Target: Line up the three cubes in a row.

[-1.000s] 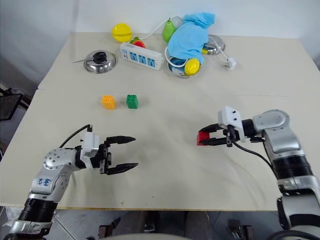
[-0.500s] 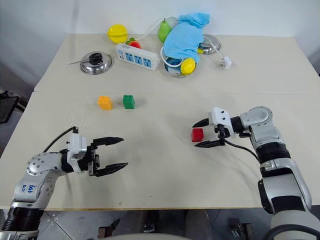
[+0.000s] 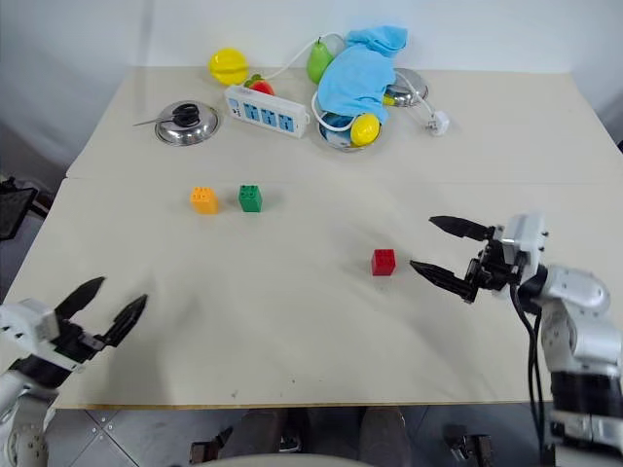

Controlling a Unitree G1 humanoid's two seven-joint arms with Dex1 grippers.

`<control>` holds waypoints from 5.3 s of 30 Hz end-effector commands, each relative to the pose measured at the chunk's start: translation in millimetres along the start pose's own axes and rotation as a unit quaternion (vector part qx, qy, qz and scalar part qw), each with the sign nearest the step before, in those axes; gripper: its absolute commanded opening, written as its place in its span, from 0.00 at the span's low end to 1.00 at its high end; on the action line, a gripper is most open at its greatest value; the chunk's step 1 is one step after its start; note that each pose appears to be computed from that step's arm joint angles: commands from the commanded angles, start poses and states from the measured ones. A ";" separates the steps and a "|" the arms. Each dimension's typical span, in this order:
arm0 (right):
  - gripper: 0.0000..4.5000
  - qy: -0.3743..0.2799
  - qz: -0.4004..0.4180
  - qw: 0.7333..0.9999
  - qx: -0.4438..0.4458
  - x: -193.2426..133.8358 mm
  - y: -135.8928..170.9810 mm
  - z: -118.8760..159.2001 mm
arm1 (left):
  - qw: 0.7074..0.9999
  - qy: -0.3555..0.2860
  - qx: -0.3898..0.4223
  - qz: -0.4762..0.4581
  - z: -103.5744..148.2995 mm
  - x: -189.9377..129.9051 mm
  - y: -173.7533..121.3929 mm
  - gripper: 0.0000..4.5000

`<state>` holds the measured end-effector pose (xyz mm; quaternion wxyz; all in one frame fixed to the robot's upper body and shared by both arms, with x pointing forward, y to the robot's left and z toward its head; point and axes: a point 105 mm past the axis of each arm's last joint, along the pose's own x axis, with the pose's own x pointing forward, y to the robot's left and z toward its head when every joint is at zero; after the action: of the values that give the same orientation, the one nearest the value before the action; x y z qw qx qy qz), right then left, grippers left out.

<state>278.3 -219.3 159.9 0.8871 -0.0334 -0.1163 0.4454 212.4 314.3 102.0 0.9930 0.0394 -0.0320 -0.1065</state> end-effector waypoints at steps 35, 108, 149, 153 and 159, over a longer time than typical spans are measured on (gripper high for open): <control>0.99 -0.045 -0.036 0.998 -0.037 8.7 19.8 27.7 | 0.997 0.077 -0.015 -0.004 34.0 234.8 -163.2 1.00; 1.00 -0.002 0.062 0.998 0.008 -11.5 66.0 11.7 | 0.858 -0.123 0.135 -0.479 88.5 162.8 -138.0 0.97; 1.00 -0.006 0.073 0.997 -0.019 11.6 42.6 7.6 | 0.996 0.002 -0.027 0.083 43.1 228.5 -78.5 0.99; 1.00 -0.011 0.068 0.997 -0.022 13.7 44.6 8.3 | 0.998 -0.007 -0.034 0.060 46.1 233.9 -85.6 0.81; 1.00 -0.013 0.059 0.998 -0.028 14.3 43.9 10.1 | 0.999 0.007 -0.014 0.037 42.1 225.7 -80.6 0.42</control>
<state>253.0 -183.1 157.2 0.8588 -0.0489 -0.1187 0.4960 415.0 183.2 137.6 0.9982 0.0137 -0.0072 -0.0572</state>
